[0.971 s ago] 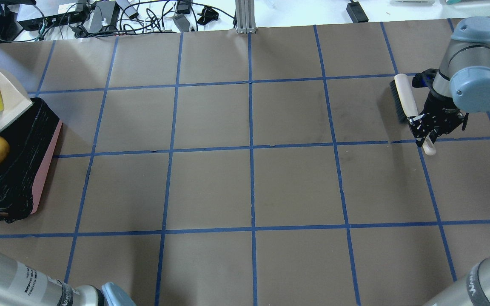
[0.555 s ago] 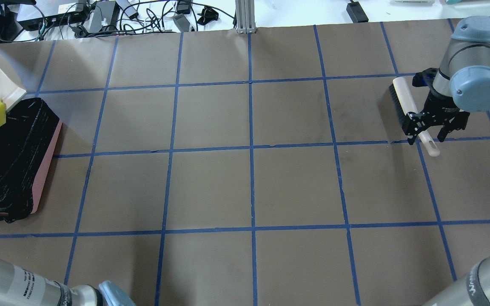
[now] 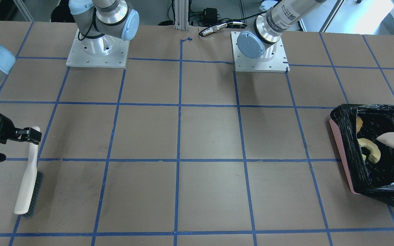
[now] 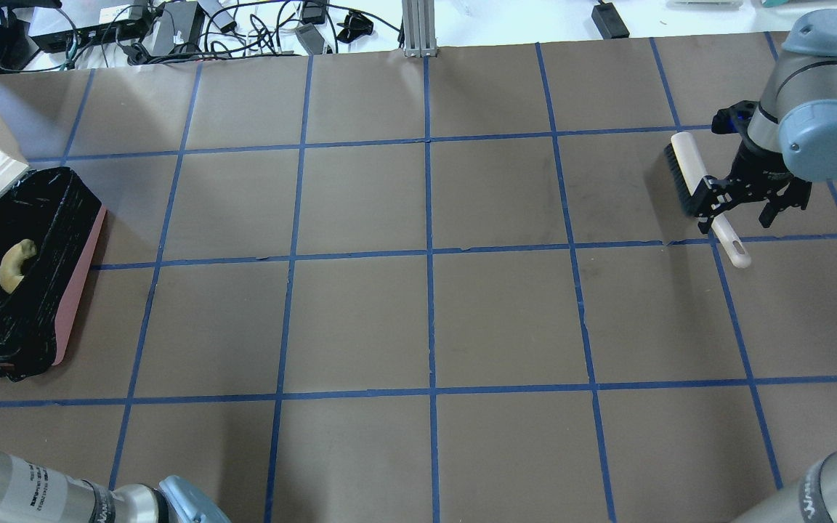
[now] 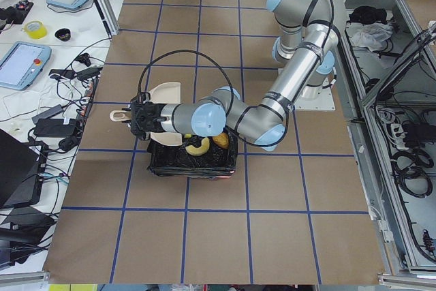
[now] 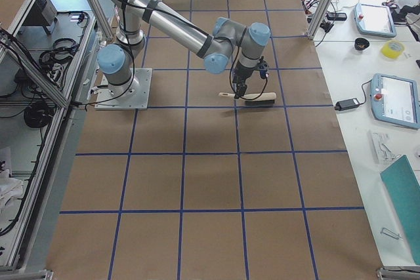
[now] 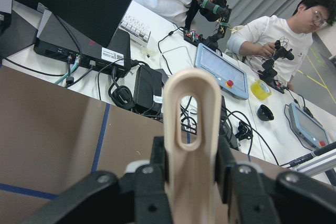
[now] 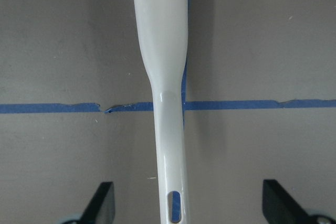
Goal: Sweep and dump trash into bin
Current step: 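Set the brush down with the right gripper while the left raises the dustpan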
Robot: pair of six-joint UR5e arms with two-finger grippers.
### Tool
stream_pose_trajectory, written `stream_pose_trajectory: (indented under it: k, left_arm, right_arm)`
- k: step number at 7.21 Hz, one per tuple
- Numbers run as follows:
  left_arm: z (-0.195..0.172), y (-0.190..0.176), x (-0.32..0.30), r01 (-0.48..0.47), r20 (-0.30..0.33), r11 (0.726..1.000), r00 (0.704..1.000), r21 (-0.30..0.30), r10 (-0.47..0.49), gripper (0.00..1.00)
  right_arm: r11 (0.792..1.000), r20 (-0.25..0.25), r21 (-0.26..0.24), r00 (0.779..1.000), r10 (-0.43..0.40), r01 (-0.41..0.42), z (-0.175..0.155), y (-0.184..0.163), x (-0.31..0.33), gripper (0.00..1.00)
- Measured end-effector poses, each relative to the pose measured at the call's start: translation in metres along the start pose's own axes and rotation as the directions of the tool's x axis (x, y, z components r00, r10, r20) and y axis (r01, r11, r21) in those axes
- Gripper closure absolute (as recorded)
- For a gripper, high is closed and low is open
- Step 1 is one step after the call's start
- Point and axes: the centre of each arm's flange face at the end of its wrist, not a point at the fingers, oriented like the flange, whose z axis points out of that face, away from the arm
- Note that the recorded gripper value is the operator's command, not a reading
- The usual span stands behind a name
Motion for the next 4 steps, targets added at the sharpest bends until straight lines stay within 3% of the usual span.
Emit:
stream_pose_trajectory:
  k: [1, 2, 4]
  left_arm:
    - [-0.008, -0.004, 0.012, -0.03, 0.005, 1.0, 1.0, 0.007, 0.03, 1.0]
    - [-0.012, -0.011, 0.032, -0.052, 0.054, 0.999, 0.997, -0.008, 0.052, 1.0]
    - [0.019, -0.013, 0.104, -0.002, 0.249, 0.994, 0.968, -0.112, 0.03, 1.0]
  right_arm:
    - [0.998, -0.022, 0.062, 1.0, 0.008, -0.006, -0.038, 0.01, 0.002, 0.0]
    - [0.993, -0.038, 0.119, 0.999, 0.016, -0.012, -0.075, 0.022, 0.003, 0.0]
    - [0.985, -0.037, 0.172, 0.999, 0.022, -0.016, -0.148, 0.04, 0.005, 0.0]
